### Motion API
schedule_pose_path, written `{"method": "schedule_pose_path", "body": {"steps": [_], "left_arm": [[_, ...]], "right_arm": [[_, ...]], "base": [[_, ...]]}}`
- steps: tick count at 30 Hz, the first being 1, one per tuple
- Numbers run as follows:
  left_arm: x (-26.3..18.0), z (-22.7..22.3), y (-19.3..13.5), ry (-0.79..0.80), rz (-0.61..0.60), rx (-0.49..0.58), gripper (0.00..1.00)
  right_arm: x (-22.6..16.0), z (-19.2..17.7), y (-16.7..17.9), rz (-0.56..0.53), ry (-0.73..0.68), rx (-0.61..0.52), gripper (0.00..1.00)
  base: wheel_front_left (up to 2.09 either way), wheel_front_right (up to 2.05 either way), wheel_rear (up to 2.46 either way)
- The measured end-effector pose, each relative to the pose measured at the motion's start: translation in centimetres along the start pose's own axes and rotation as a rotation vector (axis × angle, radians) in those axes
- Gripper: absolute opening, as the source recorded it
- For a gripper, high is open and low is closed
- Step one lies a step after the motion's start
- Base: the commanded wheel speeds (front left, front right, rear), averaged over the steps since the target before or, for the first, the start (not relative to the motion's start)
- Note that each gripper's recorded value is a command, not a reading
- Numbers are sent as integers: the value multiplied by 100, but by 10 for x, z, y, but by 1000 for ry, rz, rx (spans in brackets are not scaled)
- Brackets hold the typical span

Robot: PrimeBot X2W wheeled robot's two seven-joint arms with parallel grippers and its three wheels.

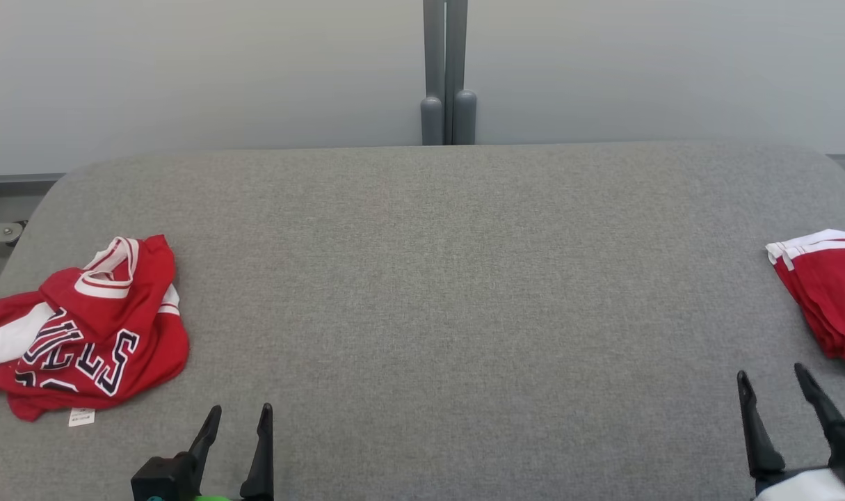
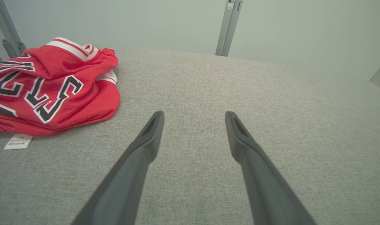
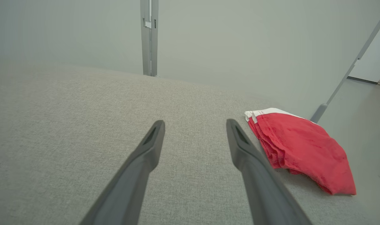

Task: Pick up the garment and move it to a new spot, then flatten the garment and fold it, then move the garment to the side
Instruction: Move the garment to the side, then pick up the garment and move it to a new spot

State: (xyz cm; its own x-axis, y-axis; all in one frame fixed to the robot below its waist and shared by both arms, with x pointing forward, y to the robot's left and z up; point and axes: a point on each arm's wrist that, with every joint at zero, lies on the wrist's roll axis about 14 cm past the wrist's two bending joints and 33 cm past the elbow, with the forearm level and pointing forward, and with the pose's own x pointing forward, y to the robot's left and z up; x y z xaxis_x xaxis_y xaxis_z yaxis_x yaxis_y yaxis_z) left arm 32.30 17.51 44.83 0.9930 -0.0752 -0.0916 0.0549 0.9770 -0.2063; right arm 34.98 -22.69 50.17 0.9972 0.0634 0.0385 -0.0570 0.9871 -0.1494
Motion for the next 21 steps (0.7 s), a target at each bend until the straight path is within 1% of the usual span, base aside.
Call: {"method": "schedule_pose_path", "body": {"steps": [1,3,5,12,14,21], "left_arm": [[-1,1,0,-5,2,-1,100],[-3,4,1,-15,7,-3,100],[-5,5,2,-19,10,2,100],[-8,-2,6,-3,30,-8,100],[-7,-5,2,9,18,-5,100],[-5,-5,0,8,12,-4,100]], "right_arm": [[-4,-2,9,20,5,22,100],[-15,-11,17,40,36,28,100],[-24,-18,19,25,59,50,100],[-42,-31,9,-70,93,94,100],[-47,-33,8,-83,101,100,100],[-46,-26,2,-104,74,98,100]], "base": [[0,0,0],[0,0,0],[0,0,0],[0,0,0],[0,0,0],[0,0,0]]}}
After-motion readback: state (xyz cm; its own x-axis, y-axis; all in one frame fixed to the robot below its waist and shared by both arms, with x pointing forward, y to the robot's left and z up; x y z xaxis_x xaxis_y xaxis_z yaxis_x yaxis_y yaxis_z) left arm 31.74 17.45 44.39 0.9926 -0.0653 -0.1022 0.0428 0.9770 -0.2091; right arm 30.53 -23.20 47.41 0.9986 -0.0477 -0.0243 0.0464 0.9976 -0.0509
